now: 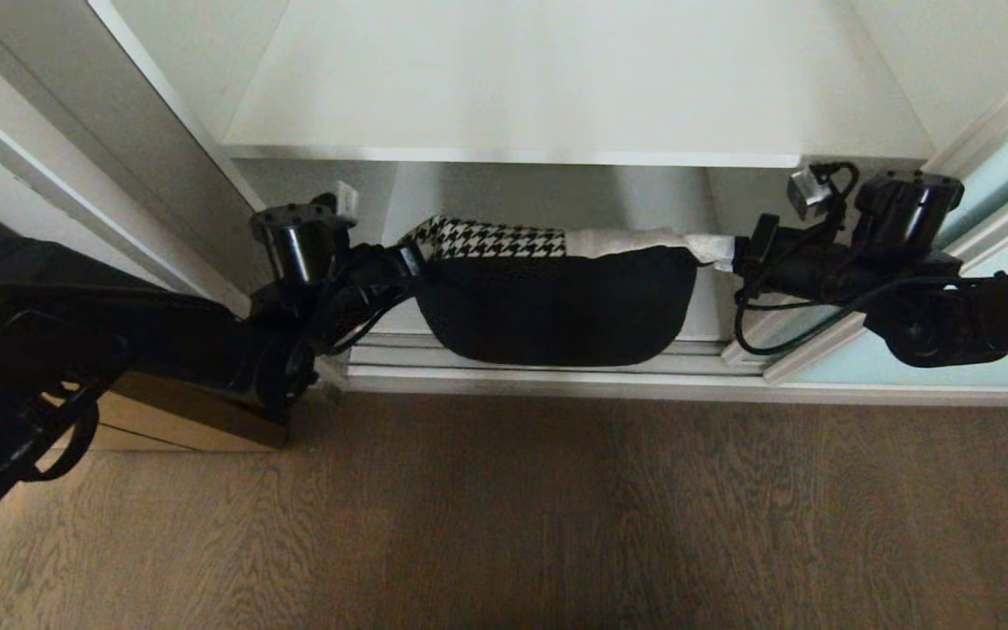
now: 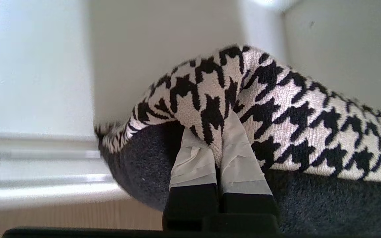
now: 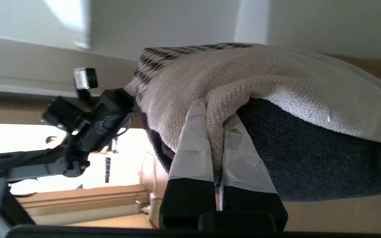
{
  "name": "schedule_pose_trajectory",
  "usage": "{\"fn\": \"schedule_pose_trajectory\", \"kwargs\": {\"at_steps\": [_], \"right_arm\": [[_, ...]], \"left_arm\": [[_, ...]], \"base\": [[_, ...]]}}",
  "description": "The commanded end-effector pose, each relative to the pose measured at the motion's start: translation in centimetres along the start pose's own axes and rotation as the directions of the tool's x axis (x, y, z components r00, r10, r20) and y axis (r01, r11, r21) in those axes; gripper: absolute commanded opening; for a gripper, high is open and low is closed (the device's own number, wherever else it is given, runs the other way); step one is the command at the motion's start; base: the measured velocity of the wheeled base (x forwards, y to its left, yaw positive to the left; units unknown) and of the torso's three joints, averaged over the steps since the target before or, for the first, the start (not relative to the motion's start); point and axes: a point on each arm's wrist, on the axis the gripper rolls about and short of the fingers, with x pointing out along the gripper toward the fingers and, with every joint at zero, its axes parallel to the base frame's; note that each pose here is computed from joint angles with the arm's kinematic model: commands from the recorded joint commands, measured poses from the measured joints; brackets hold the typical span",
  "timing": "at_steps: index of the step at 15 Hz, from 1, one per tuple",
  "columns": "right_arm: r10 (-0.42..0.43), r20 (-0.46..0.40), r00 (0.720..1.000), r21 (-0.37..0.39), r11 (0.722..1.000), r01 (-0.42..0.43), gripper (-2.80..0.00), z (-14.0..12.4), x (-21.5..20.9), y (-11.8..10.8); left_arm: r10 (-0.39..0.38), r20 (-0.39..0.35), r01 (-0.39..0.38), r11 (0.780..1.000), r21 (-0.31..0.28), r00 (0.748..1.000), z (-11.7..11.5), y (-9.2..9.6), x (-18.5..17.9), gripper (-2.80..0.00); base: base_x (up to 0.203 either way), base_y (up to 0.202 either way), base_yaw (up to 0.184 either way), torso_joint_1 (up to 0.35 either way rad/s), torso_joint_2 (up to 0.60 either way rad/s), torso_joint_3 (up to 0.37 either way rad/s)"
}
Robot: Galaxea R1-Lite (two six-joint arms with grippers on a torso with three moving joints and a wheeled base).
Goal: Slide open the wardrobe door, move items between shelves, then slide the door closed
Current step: Place the pillow on the lower shelf
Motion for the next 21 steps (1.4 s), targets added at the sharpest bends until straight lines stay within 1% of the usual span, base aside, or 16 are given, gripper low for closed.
{"fn": "schedule_pose_trajectory", "kwargs": {"at_steps": [1, 3, 4, 6, 7, 9, 10, 11, 13, 14, 15, 16, 18, 19, 20, 21], "right_arm": [[0.05, 0.028, 0.998, -0.022, 0.999, -0.049, -2.8, 1.7, -0.3, 2.2], [0.097, 0.035, 0.995, -0.028, 0.995, -0.096, -2.8, 2.9, -0.9, 3.9], [0.104, 0.042, 0.994, -0.037, 0.994, -0.102, -2.8, 3.4, -1.3, 4.3], [0.097, 0.038, 0.995, -0.032, 0.995, -0.096, -2.8, 3.4, -1.6, 3.9], [0.085, 0.037, 0.996, -0.023, 0.996, -0.084, -2.8, 3.3, -1.9, 3.4], [0.062, 0.012, 0.998, 0.014, 0.998, -0.063, -2.8, 2.3, -1.8, 1.8], [0.051, -0.009, 0.999, 0.04, 0.998, -0.05, -2.8, 1.5, -1.5, 0.2], [0.037, -0.029, 0.999, 0.066, 0.997, -0.035, -2.8, 0.5, -0.9, -1.9], [0.012, -0.054, 0.998, 0.108, 0.994, -0.007, -2.8, -1.8, -0.3, -6.4], [0.008, -0.06, 0.998, 0.117, 0.993, -0.001, -2.8, -2.6, -0.2, -7.8], [0.013, -0.073, 0.997, 0.124, 0.992, -0.004, -2.8, -3.1, -0.4, -8.4], [0.015, -0.087, 0.996, 0.136, 0.991, -0.003, -2.8, -3.5, -0.6, -8.6], [0.016, -0.088, 0.996, 0.134, 0.991, -0.004, -2.8, -3.5, -1.2, -8.6], [0.018, -0.095, 0.995, 0.139, 0.99, -0.005, -2.8, -3.7, -1.6, -8.7], [0.025, -0.112, 0.993, 0.153, 0.988, -0.007, -2.8, -4.2, -2.1, -8.6], [0.035, -0.129, 0.991, 0.164, 0.986, -0.014, -2.8, -4.8, -2.5, -8.7]], "left_arm": [[-0.029, 0.065, 0.028, 1.0, 0.007, 0.997, 3.3, -1.3, -0.1, -2.8], [-0.046, 0.107, 0.045, 0.999, 0.012, 0.993, 5.4, -2.1, -0.2, -2.8], [-0.051, 0.117, 0.049, 0.999, 0.014, 0.992, 6.3, -2.5, -0.5, -2.8], [-0.047, 0.104, 0.046, 0.999, 0.012, 0.993, 6.3, -2.6, -0.9, -2.8], [-0.038, 0.084, 0.038, 0.999, 0.009, 0.996, 5.6, -2.4, -1.0, -2.8], [-0.024, 0.038, 0.024, 1.0, 0.006, 0.999, 3.4, -1.5, -1.4, -2.8], [-0.018, 0.004, 0.018, 1.0, 0.003, 1.0, 1.4, -0.7, -1.4, -2.8], [-0.005, -0.039, 0.005, 1.0, 0.0, 0.999, -1.3, 0.4, -1.1, -2.8], [0.014, -0.092, -0.013, 1.0, 0.013, 0.996, -5.9, 2.6, -0.5, -2.8], [0.022, -0.104, -0.02, 1.0, 0.022, 0.994, -7.7, 3.6, -0.2, -2.8], [0.033, -0.11, -0.03, 0.999, 0.03, 0.993, -8.6, 4.5, -0.2, -2.8], [0.04, -0.107, -0.036, 0.999, 0.033, 0.993, -8.8, 5.1, -0.1, -2.8], [0.035, -0.094, -0.032, 0.999, 0.034, 0.995, -8.0, 4.9, -0.2, -2.8], [0.032, -0.102, -0.029, 0.999, 0.032, 0.994, -7.7, 4.6, -0.7, -2.8], [0.009, -0.133, -0.006, 1.0, 0.025, 0.991, -7.8, 4.4, -1.5, -2.8], [-0.053, -0.168, 0.055, 0.998, 0.01, 0.984, -7.4, 4.0, -2.2, -2.8]], "base": [[0.0, 0.0, 0.0, 0.0, 0.0, 0.0], [0.0, 0.0, 0.0, 0.0, 0.0, 0.0], [0.0, 0.0, 0.0, 0.0, 0.0, 0.0], [0.0, 0.0, 0.0, 0.0, 0.0, 0.0], [0.0, 0.0, 0.0, 0.0, 0.0, 0.0], [0.0, 0.0, 0.0, 0.0, 0.0, 0.0], [0.0, 0.0, 0.0, 0.0, 0.0, 0.0], [0.0, 0.0, 0.0, 0.0, 0.0, 0.0], [0.0, 0.0, 0.0, 0.0, 0.0, 0.0], [0.0, 0.0, 0.0, 0.0, 0.0, 0.0], [0.0, 0.0, 0.0, 0.0, 0.0, 0.0], [0.0, 0.0, 0.0, 0.0, 0.0, 0.0], [0.0, 0.0, 0.0, 0.0, 0.0, 0.0], [0.0, 0.0, 0.0, 0.0, 0.0, 0.0], [0.0, 0.0, 0.0, 0.0, 0.0, 0.0], [0.0, 0.0, 0.0, 0.0, 0.0, 0.0]]}}
